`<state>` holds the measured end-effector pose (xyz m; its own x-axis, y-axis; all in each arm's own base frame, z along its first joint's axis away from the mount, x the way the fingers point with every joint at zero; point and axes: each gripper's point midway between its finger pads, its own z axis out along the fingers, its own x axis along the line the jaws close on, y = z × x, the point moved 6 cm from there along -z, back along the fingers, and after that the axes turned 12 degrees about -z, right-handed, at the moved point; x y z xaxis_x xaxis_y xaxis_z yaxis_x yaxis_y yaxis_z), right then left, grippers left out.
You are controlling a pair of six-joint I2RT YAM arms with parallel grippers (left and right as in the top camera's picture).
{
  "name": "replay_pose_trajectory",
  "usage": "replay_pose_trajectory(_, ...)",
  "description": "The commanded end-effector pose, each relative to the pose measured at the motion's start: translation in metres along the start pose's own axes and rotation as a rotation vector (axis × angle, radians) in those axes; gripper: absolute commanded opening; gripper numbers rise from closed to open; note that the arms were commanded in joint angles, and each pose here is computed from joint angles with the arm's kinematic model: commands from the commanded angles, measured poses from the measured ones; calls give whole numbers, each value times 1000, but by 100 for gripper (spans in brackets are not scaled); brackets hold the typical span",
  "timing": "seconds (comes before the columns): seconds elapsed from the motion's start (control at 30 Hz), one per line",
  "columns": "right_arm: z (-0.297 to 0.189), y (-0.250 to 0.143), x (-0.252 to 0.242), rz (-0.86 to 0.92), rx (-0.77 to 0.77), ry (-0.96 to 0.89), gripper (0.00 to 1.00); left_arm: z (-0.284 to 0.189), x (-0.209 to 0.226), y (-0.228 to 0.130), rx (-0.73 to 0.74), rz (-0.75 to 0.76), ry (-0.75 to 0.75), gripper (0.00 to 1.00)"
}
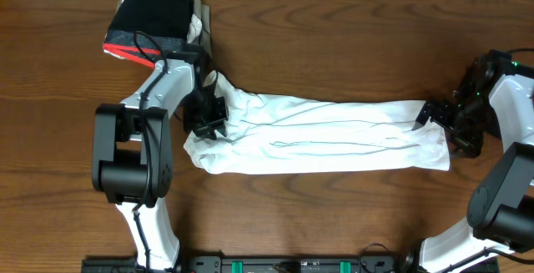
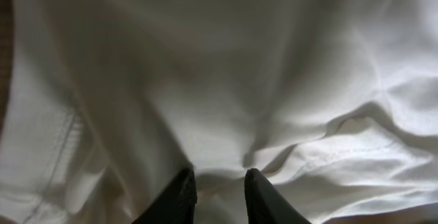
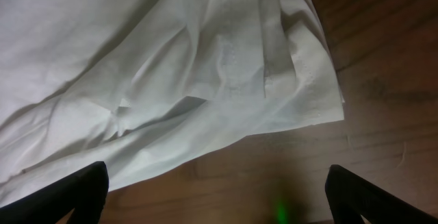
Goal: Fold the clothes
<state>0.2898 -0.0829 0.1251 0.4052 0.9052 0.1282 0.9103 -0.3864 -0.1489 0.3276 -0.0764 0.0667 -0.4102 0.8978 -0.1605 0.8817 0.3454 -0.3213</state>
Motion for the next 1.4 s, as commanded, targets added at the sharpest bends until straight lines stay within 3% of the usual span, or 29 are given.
replay_pose_trajectory(0.0,-2,-2,-1,14,-10,-3,99,-8,2,-3,-7,23,10,26)
replay_pose_trajectory(0.17,-2,-1,-8,52,-17,-62,99,-28,3,-19,-11,-29,9,22)
replay_pose_trajectory(0.27,-3,4,-11,63,-43,-87,99,-50,7,-24,-99,-54,33,22)
replay_pose_trajectory(0.43,-4,19,-15,17,-123,-112,99,-80,7,-35,-209,-39,17,43)
replay_pose_trajectory(0.57,-8,35,-24,-18,-209,-131,99,-86,10,-44,-202,-41,22,81)
replay_pose_trajectory(0.67,-8,44,-20,-98,-245,-53,99,-86,11,-46,-189,-45,29,95)
replay_pose_trajectory(0.87,5,50,-30,-114,-220,-23,99,-86,12,-46,-188,-31,32,95)
replay_pose_trajectory(1.03,16,53,-29,-208,-214,175,99,-86,12,-46,-188,-16,37,96)
replay_pose_trajectory(1.07,18,54,-32,-198,-208,178,99,-86,12,-46,-188,-15,37,100)
replay_pose_trajectory(1.37,46,50,-48,-183,-127,337,99,-86,14,-45,-195,-11,55,98)
